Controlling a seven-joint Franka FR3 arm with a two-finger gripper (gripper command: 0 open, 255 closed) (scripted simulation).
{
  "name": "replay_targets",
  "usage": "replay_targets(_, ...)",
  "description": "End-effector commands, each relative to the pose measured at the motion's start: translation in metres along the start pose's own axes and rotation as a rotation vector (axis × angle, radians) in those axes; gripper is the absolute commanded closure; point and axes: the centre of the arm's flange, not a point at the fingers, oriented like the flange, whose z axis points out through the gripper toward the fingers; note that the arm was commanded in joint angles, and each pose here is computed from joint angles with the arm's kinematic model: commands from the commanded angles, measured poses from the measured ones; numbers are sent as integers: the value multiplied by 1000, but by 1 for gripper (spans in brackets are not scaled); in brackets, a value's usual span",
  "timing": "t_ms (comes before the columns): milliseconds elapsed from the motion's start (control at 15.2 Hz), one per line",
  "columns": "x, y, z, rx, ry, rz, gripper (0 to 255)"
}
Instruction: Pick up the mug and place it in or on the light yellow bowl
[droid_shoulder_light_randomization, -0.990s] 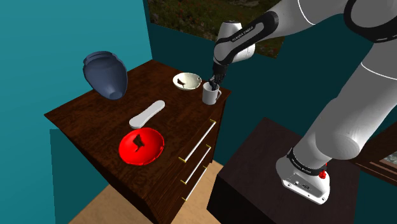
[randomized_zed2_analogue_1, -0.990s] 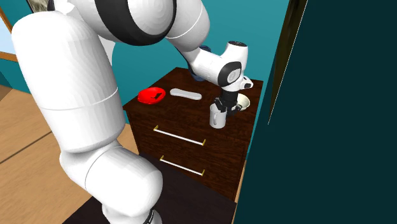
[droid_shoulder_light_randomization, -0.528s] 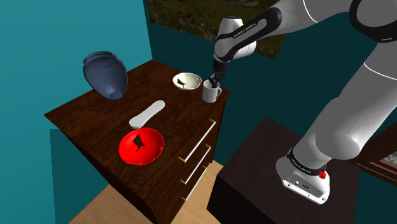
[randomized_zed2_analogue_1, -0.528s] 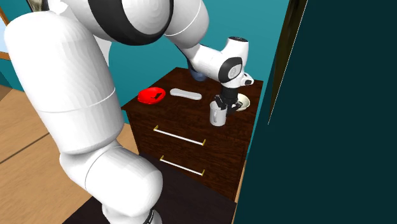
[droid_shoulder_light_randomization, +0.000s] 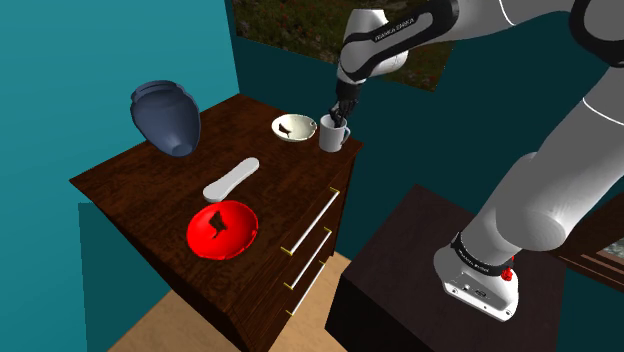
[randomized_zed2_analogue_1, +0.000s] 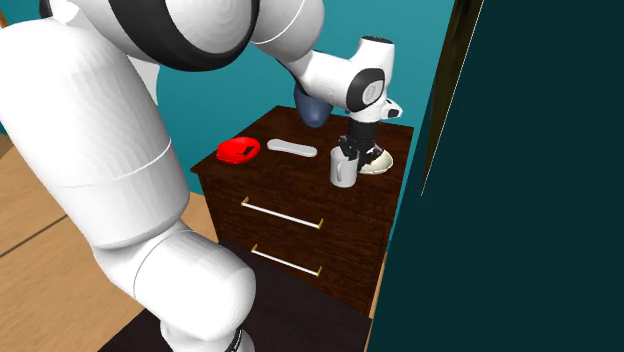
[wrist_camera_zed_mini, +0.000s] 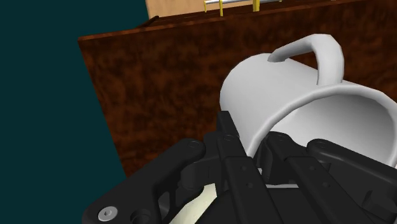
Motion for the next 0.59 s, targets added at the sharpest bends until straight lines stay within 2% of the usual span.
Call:
replay_targets(0,-1,0,-11,0,0,0,255)
replay_targets(528,2,-3,-53,0,0,0,255)
